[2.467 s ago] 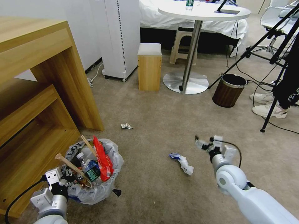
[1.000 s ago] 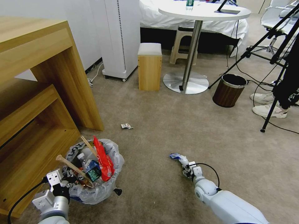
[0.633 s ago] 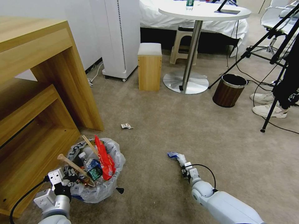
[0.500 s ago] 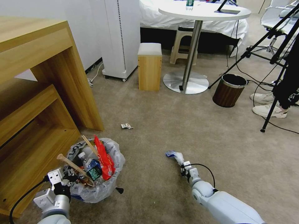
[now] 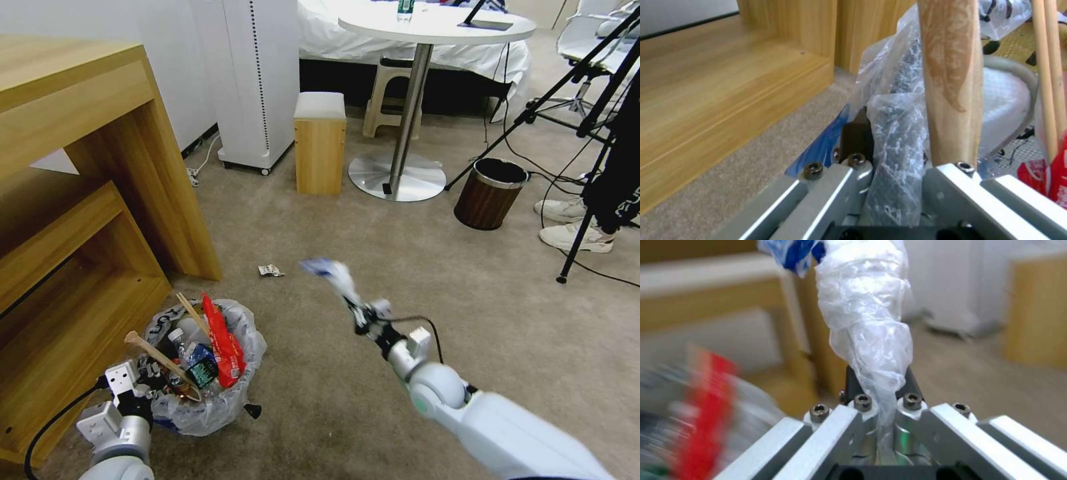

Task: Pick up the trash bin and place the garbage on the floor into it.

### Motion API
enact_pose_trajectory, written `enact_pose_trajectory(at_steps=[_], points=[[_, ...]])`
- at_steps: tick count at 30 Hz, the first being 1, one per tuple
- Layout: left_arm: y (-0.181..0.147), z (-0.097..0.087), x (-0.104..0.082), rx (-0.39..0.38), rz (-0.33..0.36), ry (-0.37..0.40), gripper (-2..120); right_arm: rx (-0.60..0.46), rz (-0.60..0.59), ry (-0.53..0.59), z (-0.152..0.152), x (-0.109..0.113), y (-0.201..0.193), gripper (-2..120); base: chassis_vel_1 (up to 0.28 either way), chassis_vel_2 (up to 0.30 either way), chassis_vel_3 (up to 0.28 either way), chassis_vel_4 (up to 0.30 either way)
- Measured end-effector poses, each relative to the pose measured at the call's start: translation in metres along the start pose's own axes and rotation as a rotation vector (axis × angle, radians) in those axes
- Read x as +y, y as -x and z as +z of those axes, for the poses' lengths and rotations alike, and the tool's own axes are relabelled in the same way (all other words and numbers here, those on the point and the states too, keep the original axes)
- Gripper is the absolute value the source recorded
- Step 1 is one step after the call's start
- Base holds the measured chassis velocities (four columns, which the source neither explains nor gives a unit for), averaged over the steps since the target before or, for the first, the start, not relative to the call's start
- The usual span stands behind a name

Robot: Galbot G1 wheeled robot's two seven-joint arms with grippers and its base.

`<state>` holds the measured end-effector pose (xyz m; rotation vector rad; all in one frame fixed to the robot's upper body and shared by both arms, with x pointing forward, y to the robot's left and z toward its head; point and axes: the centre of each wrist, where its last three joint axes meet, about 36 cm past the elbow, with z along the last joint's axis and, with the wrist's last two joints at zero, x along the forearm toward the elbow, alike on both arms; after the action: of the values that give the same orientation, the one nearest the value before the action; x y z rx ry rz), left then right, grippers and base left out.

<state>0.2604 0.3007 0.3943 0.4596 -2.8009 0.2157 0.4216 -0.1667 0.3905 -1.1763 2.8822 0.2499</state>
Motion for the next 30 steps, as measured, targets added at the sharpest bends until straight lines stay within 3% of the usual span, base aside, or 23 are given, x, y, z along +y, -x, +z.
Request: enact_pose_trajectory(at_steps=[5,6,13,19,21,30], points=[[-0.004,-0.003,-0.004,-0.009,0.005,0.001,1,0.058,-0.129,0.030,-0.021,0.042,0.022,0,0.000,0.000,0.000,0.000],[-0.004,-0.003,-0.004,-0.009,0.005,0.001,1,0.058,-0.129,0.030,-0.021,0.042,0.022,0,0.000,0.000,0.000,0.000],[-0.012,-0.008,-0.009,-0.019,0.011,0.000,1,0.235,-0.212,-0.025,0.003,0.072,0.052,0,0.000,0.000,0.000,0.000],[-0.016,-0.012,-0.009,-0.029,0.010,0.000,1,0.289,-0.239,-0.064,0.014,0.087,0.073,0,0.000,0.000,0.000,0.000],[-0.018,-0.014,-0.008,-0.036,0.005,-0.002,1,0.344,-0.253,-0.071,0.020,0.118,0.100,0,0.000,0.000,0.000,0.000],[-0.018,-0.015,-0.008,-0.041,0.004,-0.005,1,0.419,-0.225,-0.100,0.019,0.144,0.109,0,0.000,0.000,0.000,0.000]])
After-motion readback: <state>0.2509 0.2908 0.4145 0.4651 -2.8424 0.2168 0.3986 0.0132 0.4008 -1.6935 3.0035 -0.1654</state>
